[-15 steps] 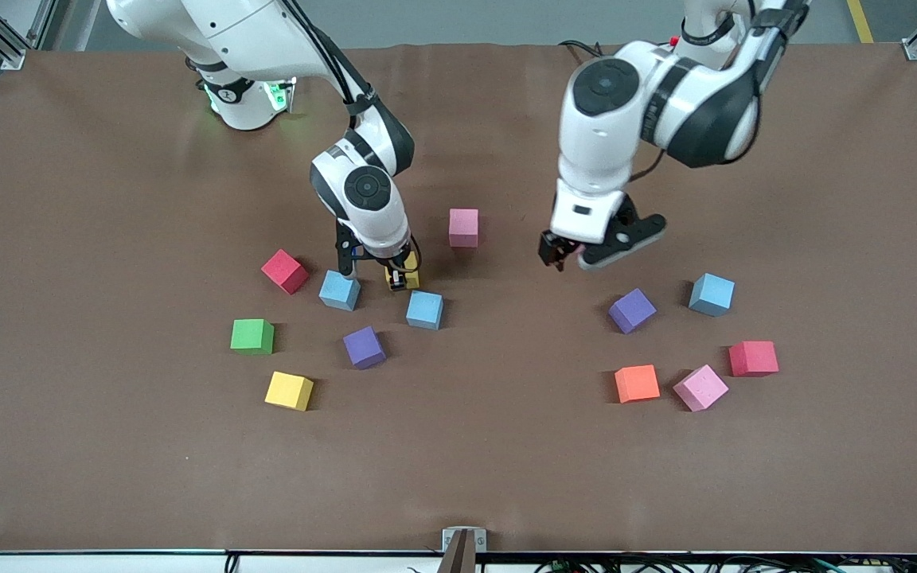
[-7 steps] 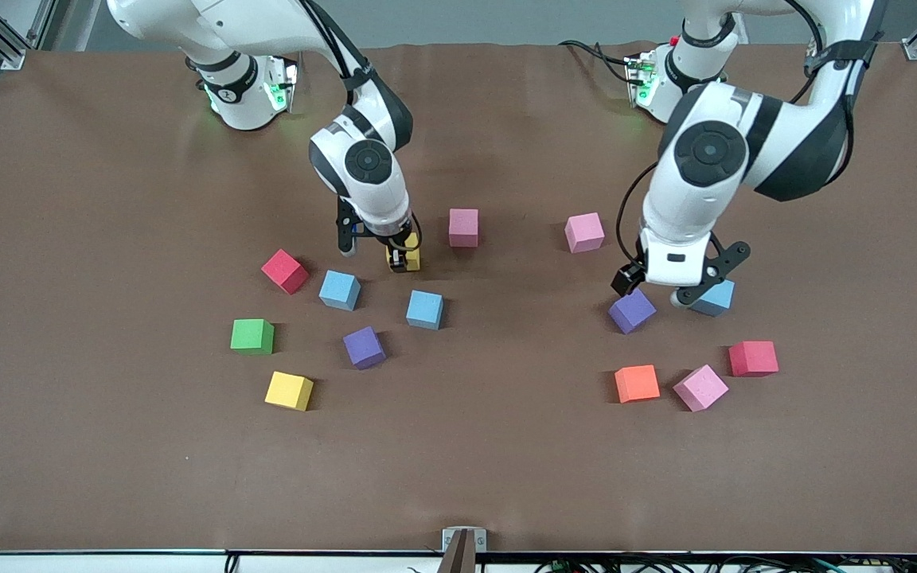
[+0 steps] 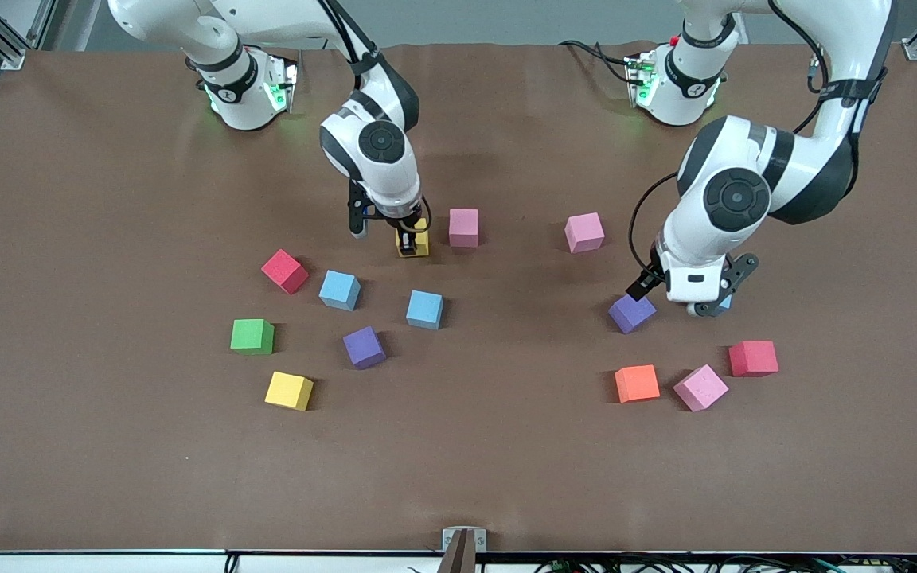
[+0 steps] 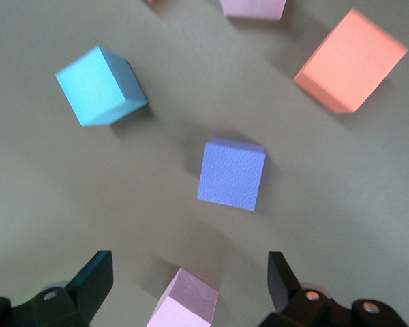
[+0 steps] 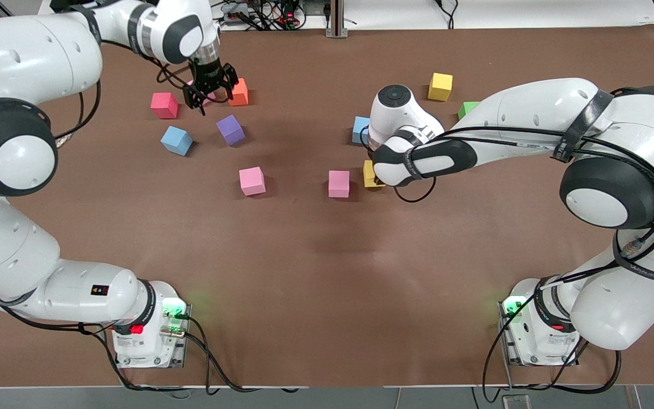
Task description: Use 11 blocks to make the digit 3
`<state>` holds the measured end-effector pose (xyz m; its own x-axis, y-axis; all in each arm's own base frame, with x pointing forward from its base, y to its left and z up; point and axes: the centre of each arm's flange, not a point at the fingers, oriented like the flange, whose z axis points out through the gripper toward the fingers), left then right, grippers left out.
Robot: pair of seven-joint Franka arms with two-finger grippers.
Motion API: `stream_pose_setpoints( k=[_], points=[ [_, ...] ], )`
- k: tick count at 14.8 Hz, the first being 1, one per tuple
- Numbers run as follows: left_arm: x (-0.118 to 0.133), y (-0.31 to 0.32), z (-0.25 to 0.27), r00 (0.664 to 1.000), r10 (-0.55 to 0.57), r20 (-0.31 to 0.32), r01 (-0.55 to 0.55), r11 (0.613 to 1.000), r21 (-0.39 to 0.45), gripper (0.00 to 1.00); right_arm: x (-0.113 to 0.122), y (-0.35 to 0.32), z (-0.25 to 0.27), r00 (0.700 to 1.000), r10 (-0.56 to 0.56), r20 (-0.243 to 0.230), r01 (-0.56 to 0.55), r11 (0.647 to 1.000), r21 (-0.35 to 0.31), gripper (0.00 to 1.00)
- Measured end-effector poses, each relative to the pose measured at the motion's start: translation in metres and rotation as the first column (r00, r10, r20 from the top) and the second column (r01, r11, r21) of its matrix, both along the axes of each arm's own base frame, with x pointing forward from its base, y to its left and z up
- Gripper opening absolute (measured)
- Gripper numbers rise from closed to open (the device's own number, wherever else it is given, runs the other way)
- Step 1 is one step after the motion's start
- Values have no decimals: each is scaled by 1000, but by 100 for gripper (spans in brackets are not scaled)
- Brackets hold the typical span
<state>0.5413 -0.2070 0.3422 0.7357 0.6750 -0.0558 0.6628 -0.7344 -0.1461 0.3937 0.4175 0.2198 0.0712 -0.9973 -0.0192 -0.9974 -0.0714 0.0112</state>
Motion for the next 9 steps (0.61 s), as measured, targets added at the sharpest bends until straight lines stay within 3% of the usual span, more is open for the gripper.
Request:
stream_pose_setpoints(
  k=[4,9],
  points=[
    [-27,-10,-39,999,-36,-36,36,999,-5,100,-2,4,0,1000,-6,5,6,1000,18,56],
    [-81,-54,-76,979,-199,-47,197,979,-43,99,-13,13,-3,1000,7,-2,-7,1000,19,56]
  ],
)
